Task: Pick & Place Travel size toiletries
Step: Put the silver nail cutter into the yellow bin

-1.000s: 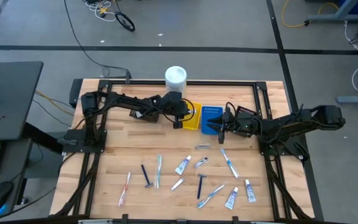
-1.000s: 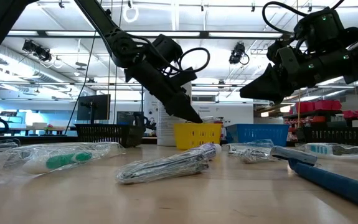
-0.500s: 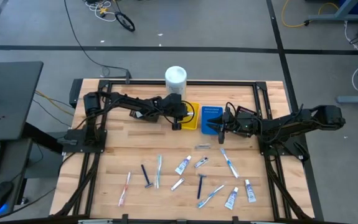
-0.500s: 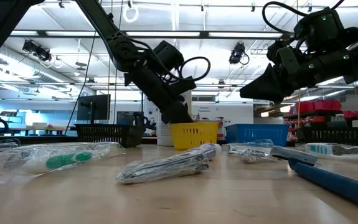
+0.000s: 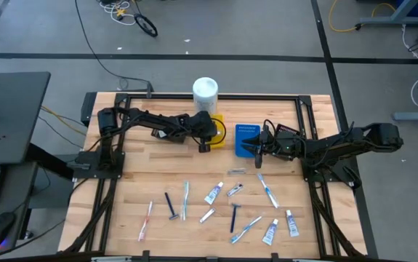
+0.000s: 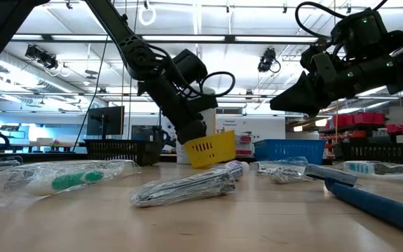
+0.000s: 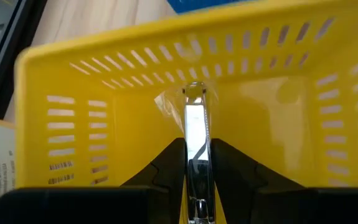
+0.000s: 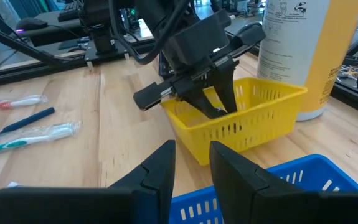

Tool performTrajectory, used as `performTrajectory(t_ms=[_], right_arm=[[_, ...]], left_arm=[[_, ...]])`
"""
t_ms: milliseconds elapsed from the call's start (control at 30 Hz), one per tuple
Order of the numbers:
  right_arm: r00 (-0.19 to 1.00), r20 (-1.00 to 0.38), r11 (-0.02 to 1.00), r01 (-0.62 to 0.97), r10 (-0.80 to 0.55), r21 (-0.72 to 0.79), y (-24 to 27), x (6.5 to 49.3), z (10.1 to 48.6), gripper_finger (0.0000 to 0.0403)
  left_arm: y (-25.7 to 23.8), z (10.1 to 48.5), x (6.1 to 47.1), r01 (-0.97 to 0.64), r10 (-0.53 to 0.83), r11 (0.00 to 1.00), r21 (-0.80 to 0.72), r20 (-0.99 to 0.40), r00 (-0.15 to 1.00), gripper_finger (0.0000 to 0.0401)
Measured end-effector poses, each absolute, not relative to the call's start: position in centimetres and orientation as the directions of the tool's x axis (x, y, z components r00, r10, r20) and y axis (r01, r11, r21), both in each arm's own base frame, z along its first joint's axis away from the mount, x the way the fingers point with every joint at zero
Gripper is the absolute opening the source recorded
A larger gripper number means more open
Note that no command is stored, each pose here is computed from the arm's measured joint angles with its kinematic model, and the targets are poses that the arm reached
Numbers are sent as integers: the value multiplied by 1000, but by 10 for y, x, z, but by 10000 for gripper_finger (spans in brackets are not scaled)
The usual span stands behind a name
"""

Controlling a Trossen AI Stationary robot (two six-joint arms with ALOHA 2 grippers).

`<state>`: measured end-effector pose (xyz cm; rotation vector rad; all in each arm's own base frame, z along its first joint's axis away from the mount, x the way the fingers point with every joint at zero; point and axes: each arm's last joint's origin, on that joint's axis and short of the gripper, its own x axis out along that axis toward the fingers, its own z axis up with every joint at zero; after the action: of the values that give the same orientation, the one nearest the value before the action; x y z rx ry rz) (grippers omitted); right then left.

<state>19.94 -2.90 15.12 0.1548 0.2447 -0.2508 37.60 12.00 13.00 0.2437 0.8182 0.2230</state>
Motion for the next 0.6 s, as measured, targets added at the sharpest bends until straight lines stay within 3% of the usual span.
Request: performTrajectory(t_ms=[600], right_arm=[[939,-258,957,264,-227,121,-29,199,151,108]], left_arm=[[120,130,376,-103,286,950,294,-692,663,85]])
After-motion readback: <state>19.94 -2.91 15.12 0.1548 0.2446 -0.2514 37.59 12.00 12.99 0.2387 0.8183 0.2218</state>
